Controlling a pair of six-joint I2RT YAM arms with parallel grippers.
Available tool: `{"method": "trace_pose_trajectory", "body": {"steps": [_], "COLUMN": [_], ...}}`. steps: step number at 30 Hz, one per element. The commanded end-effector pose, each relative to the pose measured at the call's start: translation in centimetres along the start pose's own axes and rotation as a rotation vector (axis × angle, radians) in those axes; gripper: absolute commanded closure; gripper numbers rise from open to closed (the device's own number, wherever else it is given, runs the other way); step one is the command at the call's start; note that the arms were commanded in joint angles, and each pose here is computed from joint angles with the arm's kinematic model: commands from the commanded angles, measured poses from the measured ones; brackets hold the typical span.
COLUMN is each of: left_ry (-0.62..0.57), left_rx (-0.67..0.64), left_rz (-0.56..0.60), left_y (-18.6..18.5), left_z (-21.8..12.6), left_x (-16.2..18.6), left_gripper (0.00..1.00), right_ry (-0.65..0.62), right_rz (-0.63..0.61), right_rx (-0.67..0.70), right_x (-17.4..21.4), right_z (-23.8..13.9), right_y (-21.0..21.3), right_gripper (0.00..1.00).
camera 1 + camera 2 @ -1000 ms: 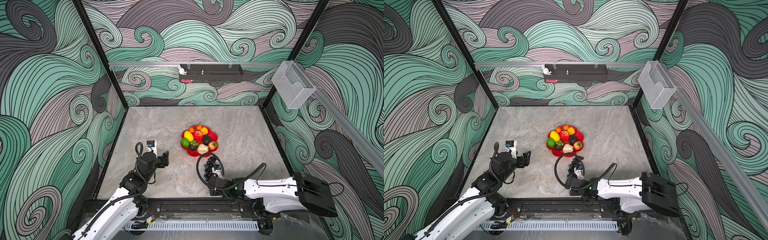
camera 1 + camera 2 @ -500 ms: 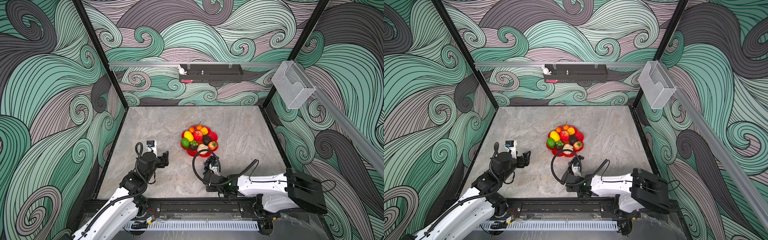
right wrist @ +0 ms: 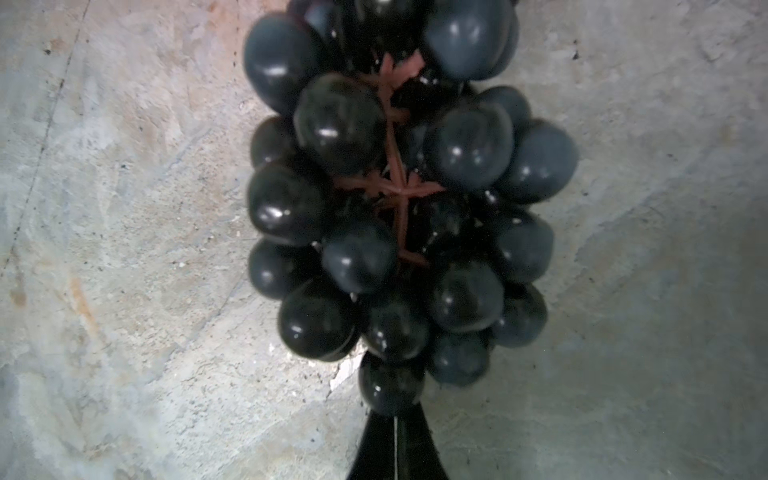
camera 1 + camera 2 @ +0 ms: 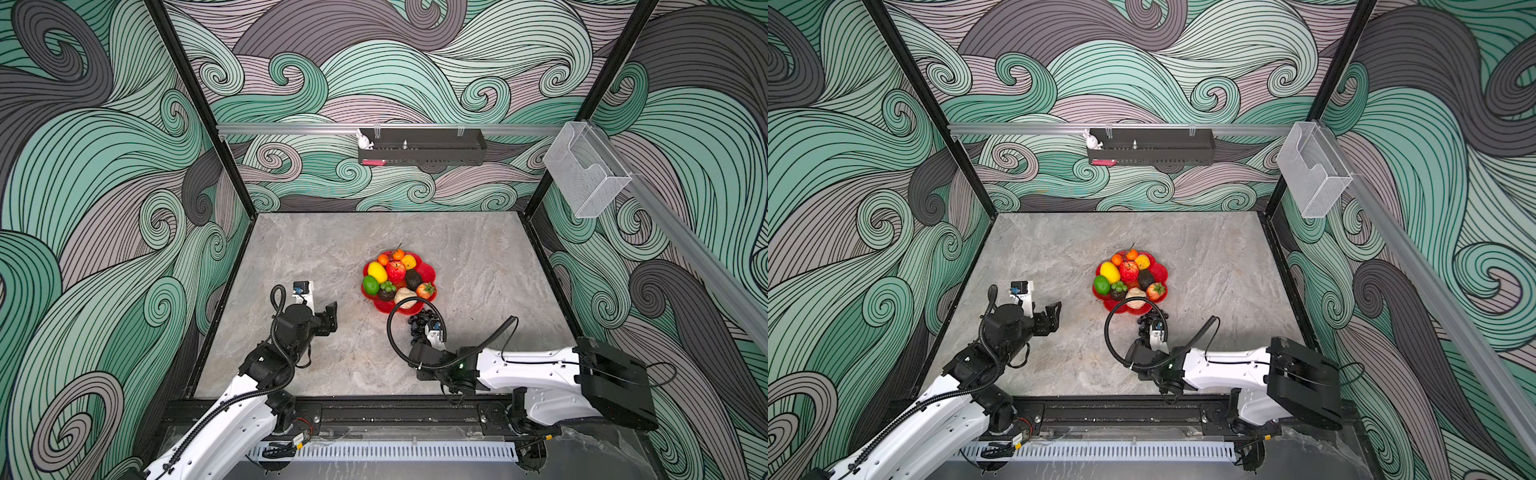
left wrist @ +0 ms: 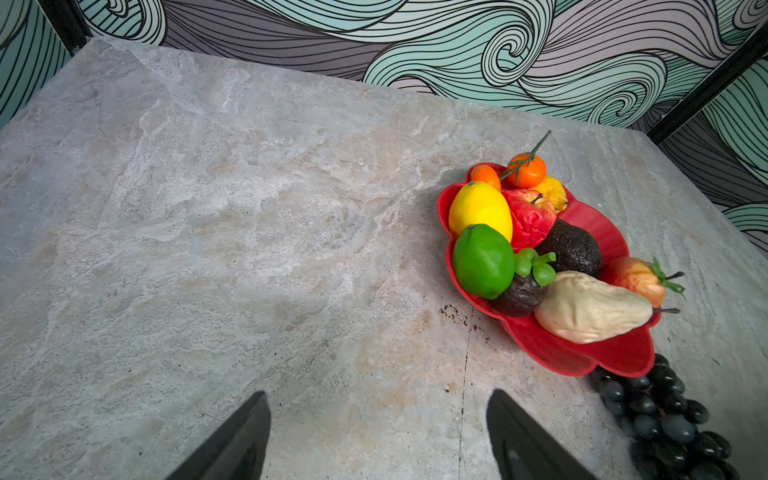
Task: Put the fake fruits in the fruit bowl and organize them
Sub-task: 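Lift the grape bunch off the table with the right gripper, then carry the grapes over the red bowl with the right gripper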
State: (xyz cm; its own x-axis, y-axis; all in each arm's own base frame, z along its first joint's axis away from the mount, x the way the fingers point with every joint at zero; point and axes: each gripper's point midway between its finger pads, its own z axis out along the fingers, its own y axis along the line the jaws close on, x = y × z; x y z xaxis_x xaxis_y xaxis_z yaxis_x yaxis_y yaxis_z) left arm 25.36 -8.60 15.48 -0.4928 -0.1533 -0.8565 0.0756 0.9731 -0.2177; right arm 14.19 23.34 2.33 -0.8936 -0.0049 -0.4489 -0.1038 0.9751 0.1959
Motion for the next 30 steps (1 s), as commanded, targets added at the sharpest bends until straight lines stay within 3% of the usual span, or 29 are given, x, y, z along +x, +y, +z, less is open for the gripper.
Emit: {"method": "trace_pose_trajectory", "body": {"steps": [1,18,30], "left_ry": [-0.025,-0.026,-0.024], "left_rx": [-0.008,-0.011,-0.014], "left_rz": [0.005,0.006,0.007], "left_y": [0.0,0.1,0.1], "left_z": [-0.2,-0.2,-0.1], "left_x": [-0.6,-0.6,-0.6], "left_gripper": [0.17,0.17,0.17], "right_ry": [-0.054,-0.177,-0.185], "right_rz": [0.001,0.023,0.068], "right_rx": [0.049,0.016,-0.073], "right_x": [-1.0,-3.0,-4.4], "right_z": [-0.8,-4.1,-5.1], "right_y": [-1.6,-4.2,-5.9], "right_gripper": [0.99,1.0,1.0]}}
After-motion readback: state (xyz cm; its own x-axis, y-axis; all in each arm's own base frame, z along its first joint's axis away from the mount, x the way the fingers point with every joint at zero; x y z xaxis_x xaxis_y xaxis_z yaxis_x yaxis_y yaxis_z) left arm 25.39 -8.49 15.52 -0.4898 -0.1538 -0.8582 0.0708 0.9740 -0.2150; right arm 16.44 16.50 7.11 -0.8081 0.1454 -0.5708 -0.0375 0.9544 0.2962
